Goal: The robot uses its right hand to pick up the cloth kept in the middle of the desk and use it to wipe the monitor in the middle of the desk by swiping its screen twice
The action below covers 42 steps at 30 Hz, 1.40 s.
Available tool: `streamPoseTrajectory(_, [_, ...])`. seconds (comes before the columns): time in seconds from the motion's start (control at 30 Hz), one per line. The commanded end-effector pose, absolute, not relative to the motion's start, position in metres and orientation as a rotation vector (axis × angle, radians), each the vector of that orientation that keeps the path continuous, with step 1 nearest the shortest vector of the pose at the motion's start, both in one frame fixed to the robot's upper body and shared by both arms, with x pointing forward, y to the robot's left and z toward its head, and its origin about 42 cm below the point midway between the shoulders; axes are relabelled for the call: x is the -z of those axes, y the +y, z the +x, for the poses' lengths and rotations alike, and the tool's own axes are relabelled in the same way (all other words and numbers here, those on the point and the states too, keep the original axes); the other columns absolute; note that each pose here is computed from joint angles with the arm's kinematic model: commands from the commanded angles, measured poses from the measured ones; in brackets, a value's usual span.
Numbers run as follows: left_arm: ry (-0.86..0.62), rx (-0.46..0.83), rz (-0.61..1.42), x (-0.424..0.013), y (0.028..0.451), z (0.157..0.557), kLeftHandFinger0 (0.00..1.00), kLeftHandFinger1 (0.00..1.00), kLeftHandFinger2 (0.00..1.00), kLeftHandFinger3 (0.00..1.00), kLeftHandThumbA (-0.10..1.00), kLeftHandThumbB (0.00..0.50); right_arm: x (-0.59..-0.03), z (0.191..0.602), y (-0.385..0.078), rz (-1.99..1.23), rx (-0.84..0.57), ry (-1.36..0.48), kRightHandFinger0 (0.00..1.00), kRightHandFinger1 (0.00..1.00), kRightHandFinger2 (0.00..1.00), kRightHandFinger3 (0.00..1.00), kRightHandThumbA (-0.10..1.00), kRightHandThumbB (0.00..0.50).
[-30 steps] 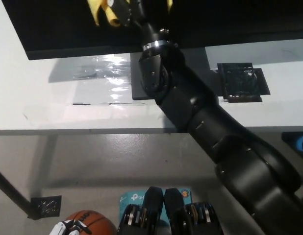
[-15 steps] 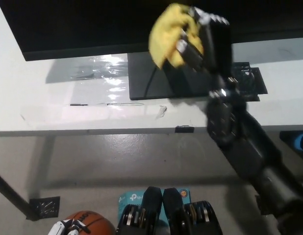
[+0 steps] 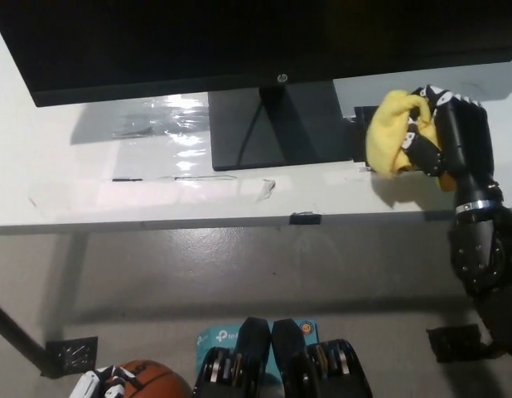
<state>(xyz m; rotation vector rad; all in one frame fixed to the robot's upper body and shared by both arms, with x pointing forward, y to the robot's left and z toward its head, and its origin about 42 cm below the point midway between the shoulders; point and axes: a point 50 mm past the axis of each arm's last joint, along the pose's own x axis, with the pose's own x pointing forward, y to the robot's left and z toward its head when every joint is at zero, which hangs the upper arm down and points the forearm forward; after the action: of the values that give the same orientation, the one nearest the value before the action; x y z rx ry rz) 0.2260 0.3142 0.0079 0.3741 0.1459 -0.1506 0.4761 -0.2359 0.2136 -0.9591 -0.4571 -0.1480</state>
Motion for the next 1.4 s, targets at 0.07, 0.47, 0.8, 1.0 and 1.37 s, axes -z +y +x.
streamPoseTrajectory(0.07, [0.098,0.124,0.383,-0.018,0.325,0.226,0.0,0.0,0.0,0.03,0.78,0.5,-0.243,0.516,-0.251,-1.12,0.198,-0.388,0.0,0.05,0.47,0.07,-0.1,0.101])
streamPoseTrajectory(0.47, [0.089,0.115,0.396,-0.024,0.327,0.23,0.0,0.0,0.0,0.04,0.78,0.5,-0.243,0.536,-0.237,-1.21,0.171,-0.207,0.0,0.08,0.32,0.49,-0.1,0.099])
streamPoseTrajectory(0.8, [0.073,0.104,0.377,-0.026,0.328,0.236,0.0,0.0,0.0,0.03,0.76,0.5,-0.256,0.501,-0.198,-1.226,-0.244,0.126,1.0,1.0,1.0,1.0,0.57,0.421])
streamPoseTrajectory(1.0, [0.061,0.108,0.37,-0.024,0.328,0.236,0.0,0.0,0.0,0.02,0.75,0.5,-0.268,0.483,-0.202,-1.255,-0.344,0.141,1.0,1.0,1.0,1.0,0.74,0.5])
streamPoseTrajectory(1.37, [0.063,0.091,0.365,-0.023,0.33,0.232,0.0,0.0,0.0,0.03,0.76,0.5,-0.276,0.483,-0.225,-1.258,-0.274,0.143,1.0,1.0,1.0,1.0,0.77,0.5])
